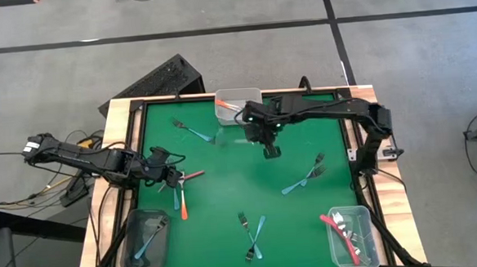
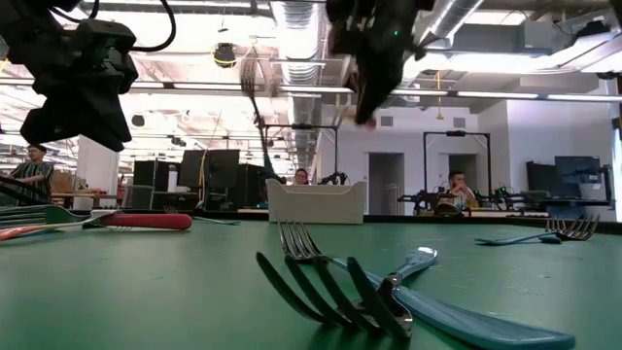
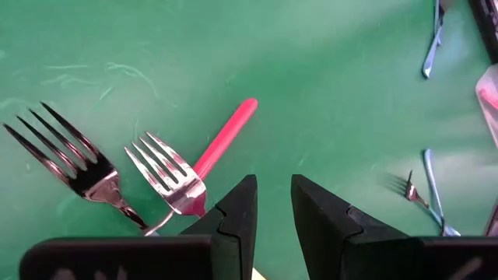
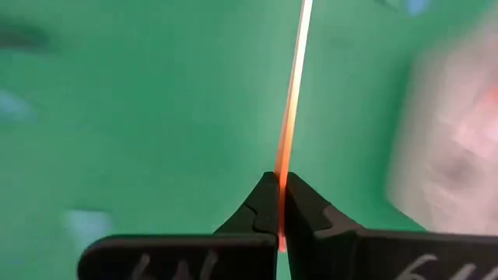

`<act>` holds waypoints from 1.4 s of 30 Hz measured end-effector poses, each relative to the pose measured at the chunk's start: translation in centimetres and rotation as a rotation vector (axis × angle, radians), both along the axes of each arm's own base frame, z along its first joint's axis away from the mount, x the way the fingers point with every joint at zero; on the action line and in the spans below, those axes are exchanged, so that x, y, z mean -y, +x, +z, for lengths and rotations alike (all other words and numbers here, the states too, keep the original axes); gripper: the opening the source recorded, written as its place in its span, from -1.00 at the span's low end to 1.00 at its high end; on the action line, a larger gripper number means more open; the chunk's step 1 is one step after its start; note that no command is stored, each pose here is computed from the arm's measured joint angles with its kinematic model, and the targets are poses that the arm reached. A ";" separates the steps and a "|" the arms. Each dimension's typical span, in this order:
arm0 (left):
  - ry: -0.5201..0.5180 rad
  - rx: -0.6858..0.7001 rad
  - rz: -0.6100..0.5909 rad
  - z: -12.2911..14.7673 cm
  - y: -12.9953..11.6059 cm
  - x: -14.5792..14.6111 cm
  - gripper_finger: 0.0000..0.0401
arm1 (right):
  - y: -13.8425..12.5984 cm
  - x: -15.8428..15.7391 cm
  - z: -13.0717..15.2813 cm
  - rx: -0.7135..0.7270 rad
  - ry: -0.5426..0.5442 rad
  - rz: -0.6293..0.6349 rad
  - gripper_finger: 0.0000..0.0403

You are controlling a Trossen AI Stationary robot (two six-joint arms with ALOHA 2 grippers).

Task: Sort silverware by color (type)
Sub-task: Put the orange fork into the white bin

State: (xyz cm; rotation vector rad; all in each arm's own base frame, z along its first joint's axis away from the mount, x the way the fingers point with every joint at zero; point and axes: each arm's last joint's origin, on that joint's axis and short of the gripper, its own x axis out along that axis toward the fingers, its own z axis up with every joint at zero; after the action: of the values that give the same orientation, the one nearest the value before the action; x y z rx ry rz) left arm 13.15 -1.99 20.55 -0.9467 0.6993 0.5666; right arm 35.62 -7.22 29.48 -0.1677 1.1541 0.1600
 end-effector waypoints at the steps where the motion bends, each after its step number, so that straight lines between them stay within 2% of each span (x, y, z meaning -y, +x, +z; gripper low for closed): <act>1: 0.005 0.001 0.004 0.0 0.0 0.0 -0.66 | -0.3 -0.4 0.5 0.029 0.108 0.043 -0.92; 4: 0.028 0.001 0.011 0.0 0.0 -0.1 -0.66 | -0.6 -1.0 1.0 0.066 0.467 0.125 -0.92; 6: 0.057 0.005 0.016 0.0 0.0 -0.2 -0.66 | -1.3 -0.8 0.7 0.014 0.680 0.133 -0.92; 7: 0.070 0.004 0.018 0.0 0.0 -0.2 -0.66 | -1.5 -0.6 0.3 -0.028 0.750 0.118 -0.92; 9: 0.086 0.007 0.022 0.1 0.0 -0.2 -0.66 | -1.9 -0.1 -0.1 -0.095 0.813 0.060 -0.92; 11: 0.093 0.006 0.025 0.1 0.0 -0.3 -0.66 | -2.2 0.3 -0.6 -0.155 0.804 0.007 -0.92; 15: 0.093 0.010 0.026 0.1 0.0 -0.3 -0.66 | -1.5 -0.1 -0.8 -0.143 0.802 -0.010 -0.92; 18: 0.092 0.010 0.027 0.1 0.0 -0.3 -0.66 | -0.9 -0.8 -0.5 -0.072 0.739 0.047 -0.92; 21: 0.091 0.011 0.029 0.1 0.0 -0.3 -0.66 | -0.5 -0.7 -0.5 -0.046 0.705 0.025 -0.92; 29: 0.067 0.046 0.038 0.3 0.3 -0.2 -0.66 | 0.5 0.3 -0.8 -0.002 0.208 -0.162 -0.92; 36: 0.076 0.096 0.025 0.6 0.7 -0.1 -0.66 | 1.9 4.2 0.4 0.248 -0.036 -0.242 -0.92; 42: 0.056 0.105 0.045 0.7 0.7 -0.1 -0.66 | 1.1 9.1 0.5 0.370 -0.178 -0.260 -0.92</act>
State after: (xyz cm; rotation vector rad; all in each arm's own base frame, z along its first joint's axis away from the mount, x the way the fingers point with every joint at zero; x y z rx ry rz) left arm 13.83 -1.88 21.22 -0.9350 0.5669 0.5690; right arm 36.77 -16.32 29.97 -0.1931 0.8099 -0.1982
